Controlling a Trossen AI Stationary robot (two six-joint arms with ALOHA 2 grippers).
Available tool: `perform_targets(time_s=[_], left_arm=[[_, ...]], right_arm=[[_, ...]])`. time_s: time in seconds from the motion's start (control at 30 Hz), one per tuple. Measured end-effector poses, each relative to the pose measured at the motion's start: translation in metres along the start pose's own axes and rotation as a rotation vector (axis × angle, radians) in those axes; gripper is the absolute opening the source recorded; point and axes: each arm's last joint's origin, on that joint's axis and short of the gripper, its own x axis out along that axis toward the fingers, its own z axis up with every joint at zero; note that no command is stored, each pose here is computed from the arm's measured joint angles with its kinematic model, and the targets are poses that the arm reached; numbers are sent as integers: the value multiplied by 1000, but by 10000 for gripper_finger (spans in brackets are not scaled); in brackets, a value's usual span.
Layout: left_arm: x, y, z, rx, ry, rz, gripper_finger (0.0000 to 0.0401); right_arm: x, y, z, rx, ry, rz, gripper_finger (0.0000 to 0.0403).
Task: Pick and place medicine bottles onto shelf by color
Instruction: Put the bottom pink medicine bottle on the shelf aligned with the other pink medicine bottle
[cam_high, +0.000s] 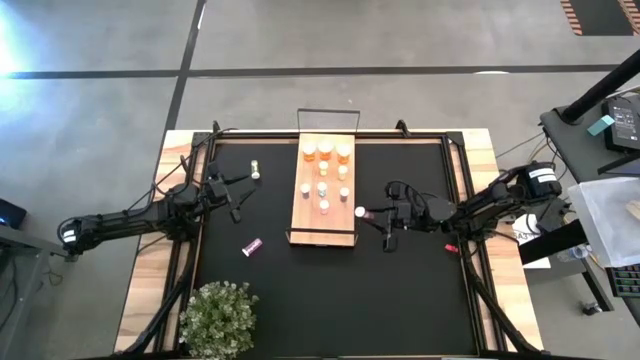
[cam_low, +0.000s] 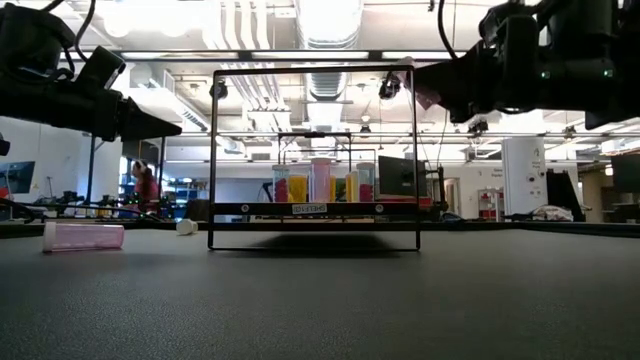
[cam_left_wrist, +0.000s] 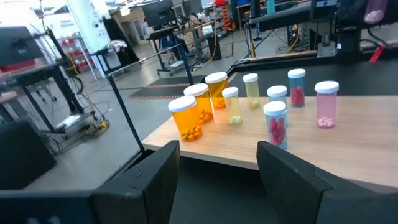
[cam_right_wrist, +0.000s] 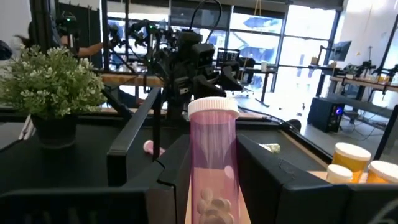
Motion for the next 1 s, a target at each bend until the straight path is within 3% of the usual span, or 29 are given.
perform_targets(time_s=[0.13, 0.23, 0.47, 0.7, 0.87, 0.93, 1.0], left_arm=[[0, 1, 5, 141, -48, 15, 199], [-1, 2, 10, 146, -100, 32, 199], [-3, 6, 25, -296, -264, 16, 199], [-9, 11, 41, -349, -444, 11, 199], [-15, 5, 51, -380, -567, -292, 199], [-15, 6, 53, -439, -584, -310, 199], [-14, 8, 54, -505, -593, -260, 199]], right_arm=[[0, 0, -2, 1, 23, 3, 104], [0, 0, -3, -2, 35, 4, 105], [0, 0, -1, 0, 23, 4, 105], [5, -1, 17, -31, -60, -5, 105], [17, 0, 32, -42, -112, 3, 105], [25, 0, 37, -61, -105, 3, 105], [34, 1, 42, -74, -84, 9, 105]])
